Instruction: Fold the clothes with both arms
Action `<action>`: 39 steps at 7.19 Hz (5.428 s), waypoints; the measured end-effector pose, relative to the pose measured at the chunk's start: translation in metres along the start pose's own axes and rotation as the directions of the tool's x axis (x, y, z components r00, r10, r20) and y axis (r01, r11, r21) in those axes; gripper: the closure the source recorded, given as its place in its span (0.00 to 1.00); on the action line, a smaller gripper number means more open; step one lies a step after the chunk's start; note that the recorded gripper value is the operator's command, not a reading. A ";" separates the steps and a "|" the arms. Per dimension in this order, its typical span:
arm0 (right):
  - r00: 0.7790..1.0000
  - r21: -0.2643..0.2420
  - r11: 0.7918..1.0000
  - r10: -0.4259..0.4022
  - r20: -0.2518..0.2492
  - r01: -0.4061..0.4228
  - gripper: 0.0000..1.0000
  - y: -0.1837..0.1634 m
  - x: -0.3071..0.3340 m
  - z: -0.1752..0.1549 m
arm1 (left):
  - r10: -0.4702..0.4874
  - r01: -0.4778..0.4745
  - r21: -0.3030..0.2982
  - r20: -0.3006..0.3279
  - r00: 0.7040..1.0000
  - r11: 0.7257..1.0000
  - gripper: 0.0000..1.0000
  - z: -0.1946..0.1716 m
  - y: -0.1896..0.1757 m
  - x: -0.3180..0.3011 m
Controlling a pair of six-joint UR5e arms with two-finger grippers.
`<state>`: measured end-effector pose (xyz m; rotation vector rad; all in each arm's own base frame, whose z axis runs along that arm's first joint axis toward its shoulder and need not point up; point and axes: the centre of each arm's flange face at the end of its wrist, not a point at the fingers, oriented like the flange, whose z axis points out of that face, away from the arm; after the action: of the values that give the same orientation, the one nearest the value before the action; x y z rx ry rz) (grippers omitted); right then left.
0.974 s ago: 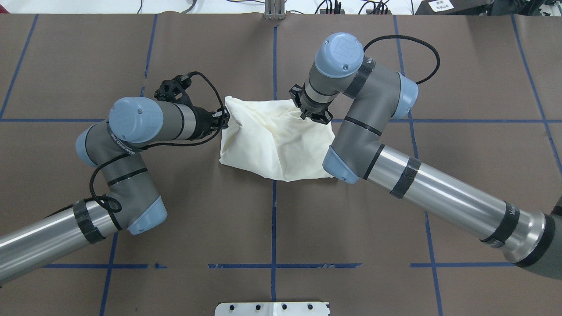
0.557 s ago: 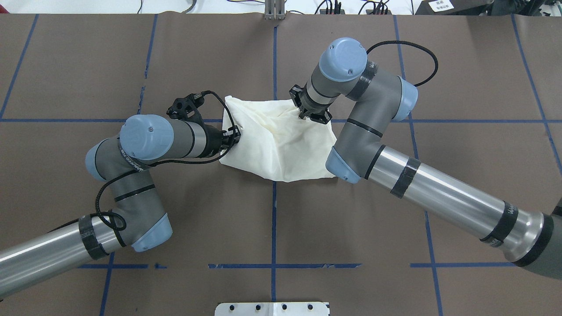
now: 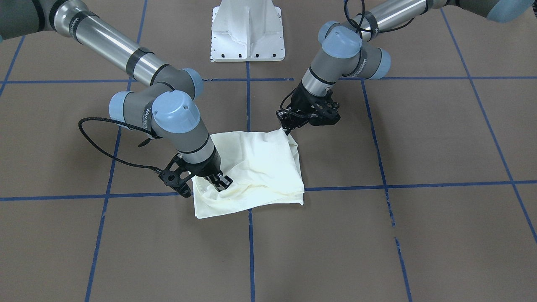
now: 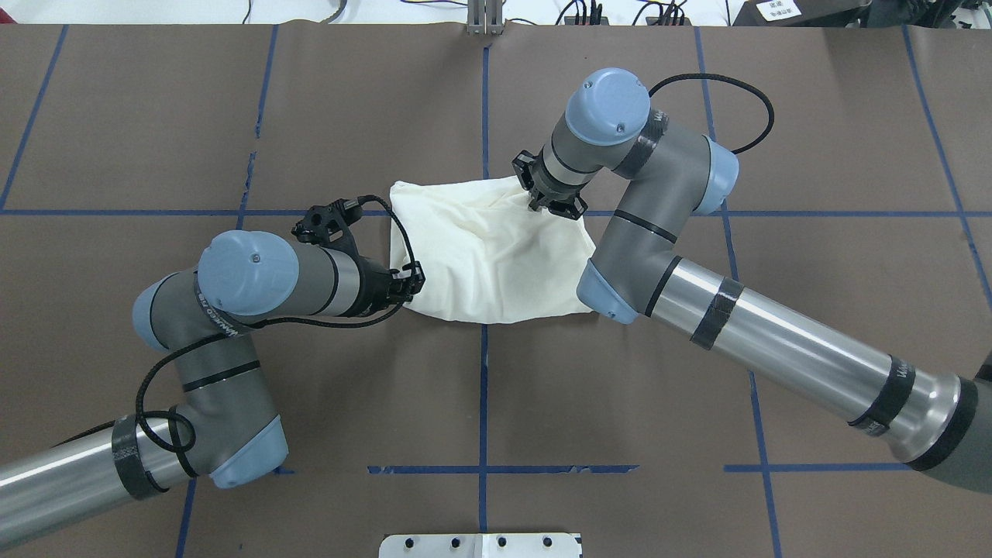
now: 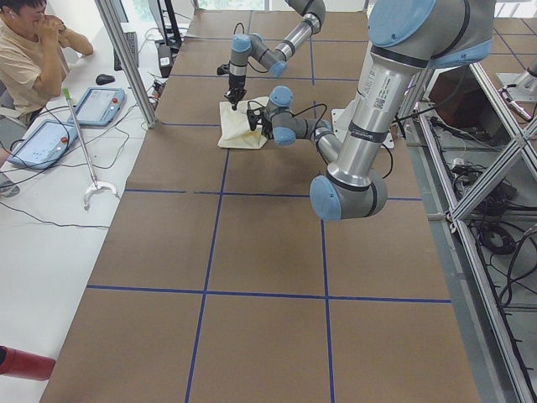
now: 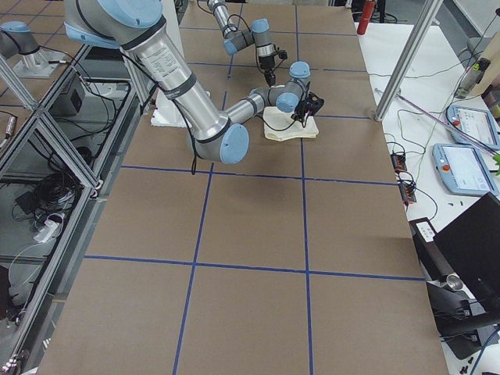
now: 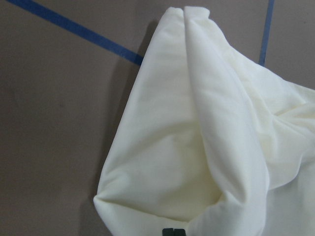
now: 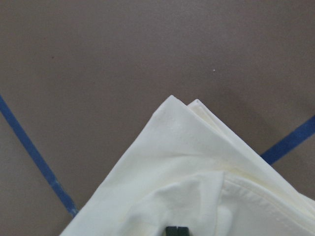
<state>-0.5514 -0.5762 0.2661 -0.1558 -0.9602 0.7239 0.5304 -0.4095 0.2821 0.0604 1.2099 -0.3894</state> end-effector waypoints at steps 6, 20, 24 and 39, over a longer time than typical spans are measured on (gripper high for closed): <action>1.000 -0.004 1.000 0.012 0.010 -0.012 1.00 -0.002 -0.002 -0.006 | 0.021 -0.021 -0.035 0.021 1.000 0.999 1.00 -0.032 0.021 -0.050; 0.997 -0.077 0.995 0.063 0.036 -0.060 0.00 -0.097 0.085 -0.087 | 0.203 -0.214 0.054 0.158 0.966 0.975 1.00 0.012 -0.044 -0.020; 0.998 -0.077 0.995 0.061 0.035 -0.058 0.00 -0.097 0.084 -0.086 | 0.192 -0.205 0.049 0.186 0.964 0.978 1.00 -0.011 -0.057 -0.056; 0.767 -0.105 0.784 -0.620 -0.166 0.612 0.00 -0.378 0.424 -0.290 | 0.587 -0.583 -0.112 0.298 0.753 0.805 0.00 -0.387 -0.351 -0.401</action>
<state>0.0181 -0.5435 0.5521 0.0579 -0.7726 0.0681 -0.0496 -0.5356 0.5672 0.3489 0.8097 0.1651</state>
